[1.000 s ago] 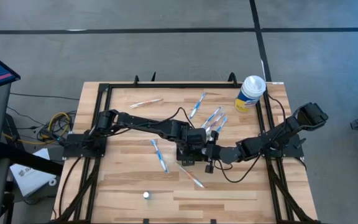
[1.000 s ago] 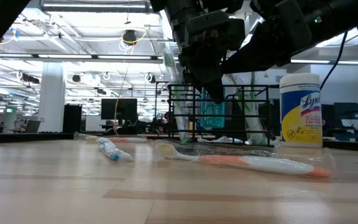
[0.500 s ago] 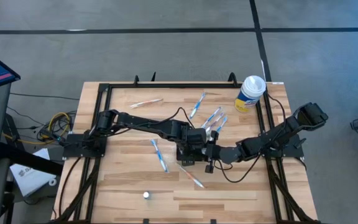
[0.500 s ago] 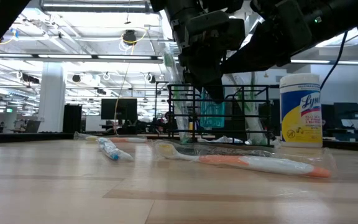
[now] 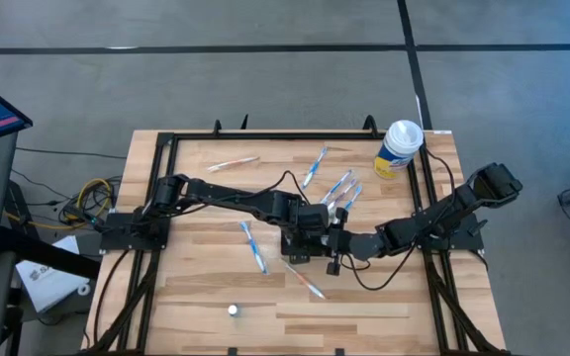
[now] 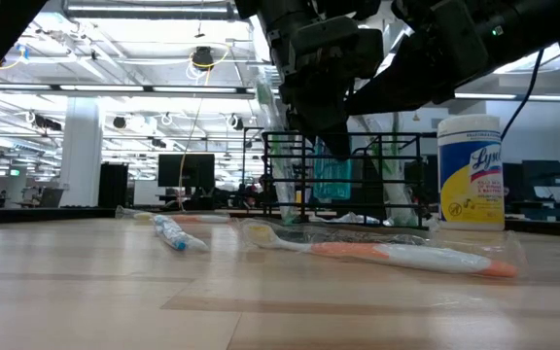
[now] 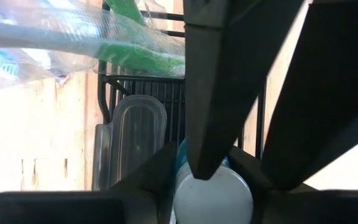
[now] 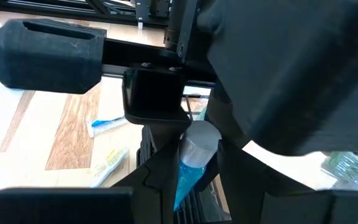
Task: Pick & Place toothbrushing station
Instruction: Put the blue mouthwash into the wire organizer
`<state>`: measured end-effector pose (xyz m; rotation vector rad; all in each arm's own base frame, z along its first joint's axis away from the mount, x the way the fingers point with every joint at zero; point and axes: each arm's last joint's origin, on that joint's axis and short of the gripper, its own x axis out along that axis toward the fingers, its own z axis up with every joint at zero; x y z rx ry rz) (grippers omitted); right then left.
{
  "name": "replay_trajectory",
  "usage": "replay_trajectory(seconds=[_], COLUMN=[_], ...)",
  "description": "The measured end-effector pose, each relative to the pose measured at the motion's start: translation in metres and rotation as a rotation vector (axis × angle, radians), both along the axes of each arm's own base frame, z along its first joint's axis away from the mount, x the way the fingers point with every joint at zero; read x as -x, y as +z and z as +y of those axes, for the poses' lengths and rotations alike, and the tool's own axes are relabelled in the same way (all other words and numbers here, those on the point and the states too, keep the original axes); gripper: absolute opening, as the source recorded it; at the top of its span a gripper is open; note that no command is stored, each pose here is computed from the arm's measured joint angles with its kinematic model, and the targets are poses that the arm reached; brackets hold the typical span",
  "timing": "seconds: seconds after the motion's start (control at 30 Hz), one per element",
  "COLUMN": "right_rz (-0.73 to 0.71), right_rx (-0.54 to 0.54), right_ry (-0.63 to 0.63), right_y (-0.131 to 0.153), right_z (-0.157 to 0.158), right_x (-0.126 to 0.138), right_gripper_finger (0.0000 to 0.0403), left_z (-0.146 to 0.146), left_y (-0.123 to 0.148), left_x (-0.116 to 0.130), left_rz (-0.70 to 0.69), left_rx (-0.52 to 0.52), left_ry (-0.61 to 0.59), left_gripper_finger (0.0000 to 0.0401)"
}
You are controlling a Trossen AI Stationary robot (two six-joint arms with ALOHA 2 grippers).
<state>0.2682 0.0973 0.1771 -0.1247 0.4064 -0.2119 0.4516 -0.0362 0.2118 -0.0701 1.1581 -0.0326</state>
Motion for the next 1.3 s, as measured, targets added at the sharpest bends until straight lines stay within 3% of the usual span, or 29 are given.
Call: replay_trajectory(seconds=[0.27, 0.67, 1.3], right_rz=[-0.002, 0.0, -0.006], right_rx=[-0.001, 0.0, -0.002], right_ry=[0.0, 0.0, -0.001], right_y=[0.0, 0.0, 0.001], right_z=[0.0, 0.0, 0.0], right_x=[0.0, 0.0, 0.0], right_gripper_finger=[0.0103, 0.0103, 0.0103], left_z=[0.0, 0.0, 0.002], left_y=[0.001, 0.001, 0.016], left_x=[0.0, -0.001, 0.004], left_rz=[-0.004, -0.007, -0.037], left_rx=[0.002, -0.001, -0.014], left_ry=[-0.002, 0.0, -0.027], left_gripper_finger=[0.0153, 0.0124, 0.0122])
